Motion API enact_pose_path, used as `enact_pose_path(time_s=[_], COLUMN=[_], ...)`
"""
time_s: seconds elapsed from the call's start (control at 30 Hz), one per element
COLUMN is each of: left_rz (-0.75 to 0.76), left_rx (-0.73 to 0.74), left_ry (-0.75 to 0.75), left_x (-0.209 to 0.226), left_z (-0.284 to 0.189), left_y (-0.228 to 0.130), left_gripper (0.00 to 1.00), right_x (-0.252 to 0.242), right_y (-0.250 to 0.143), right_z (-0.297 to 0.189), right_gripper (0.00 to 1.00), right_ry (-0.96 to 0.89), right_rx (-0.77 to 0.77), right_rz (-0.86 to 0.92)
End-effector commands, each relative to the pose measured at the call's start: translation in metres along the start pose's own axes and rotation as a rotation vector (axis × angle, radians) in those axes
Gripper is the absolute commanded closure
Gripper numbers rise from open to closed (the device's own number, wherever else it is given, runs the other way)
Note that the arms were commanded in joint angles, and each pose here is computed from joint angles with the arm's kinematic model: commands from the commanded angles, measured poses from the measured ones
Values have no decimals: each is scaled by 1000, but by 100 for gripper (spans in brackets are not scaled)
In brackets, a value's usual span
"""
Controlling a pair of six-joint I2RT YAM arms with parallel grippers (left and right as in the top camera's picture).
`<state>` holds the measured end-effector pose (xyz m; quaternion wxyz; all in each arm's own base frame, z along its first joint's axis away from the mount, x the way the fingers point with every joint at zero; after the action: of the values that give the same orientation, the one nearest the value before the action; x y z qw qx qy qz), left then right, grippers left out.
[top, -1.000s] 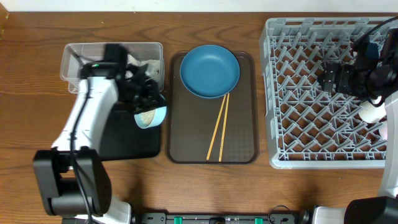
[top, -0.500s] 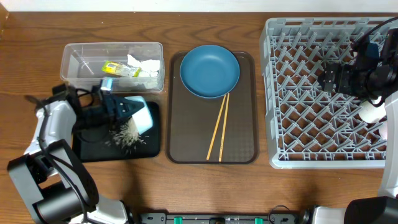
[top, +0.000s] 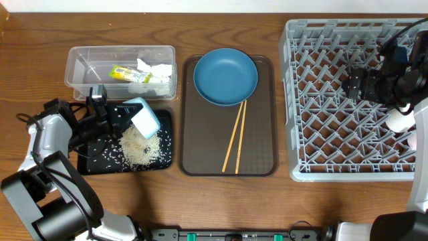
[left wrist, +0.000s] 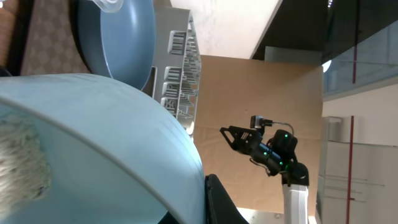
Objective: Sort waste into correct bins and load items into the dishwasher rack
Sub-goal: 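Tip the bowl with the left gripper to dump rice onto the black tray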
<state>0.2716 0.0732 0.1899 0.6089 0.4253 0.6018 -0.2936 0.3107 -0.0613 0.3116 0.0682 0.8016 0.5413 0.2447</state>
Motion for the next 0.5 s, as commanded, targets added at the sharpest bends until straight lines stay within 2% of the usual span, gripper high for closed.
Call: enact_pose_path(time_s=[0.0,0.2,0.3,0.4,0.47], left_rz=[-21,-9,4,-117,-121], left_rx=[-15,-15,1,29,22], left_ry=[-32,-28,33,170,149], left_x=[1,1,7,17,15], left_z=[-1,-1,-2,-3,-2], left_y=[1,1,2,1,2], left_gripper=[94,94,94,94,94], right_x=[2,1,1,1,1], right_y=[-1,-2,-2,-2,-2], right_z=[2,2,2,2,2], right_gripper=[7,7,6,6,7], right_ry=[-5,-10,-9,-9,-9], right_rx=[10,11,11,12,12], right_rz=[-18,-17,-17,-17,-17])
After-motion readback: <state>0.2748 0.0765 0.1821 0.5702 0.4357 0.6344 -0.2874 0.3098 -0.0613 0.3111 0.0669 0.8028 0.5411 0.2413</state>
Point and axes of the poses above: each gripper's point midway between its finger pads, its own z axis out along the fingers, its own x axis along the line the jaws close on, y = z × x, the point moved 10 cm from there along -z, back along the fingers, and after that the axes turned 14 degrees about z, right-handed, at the moved point
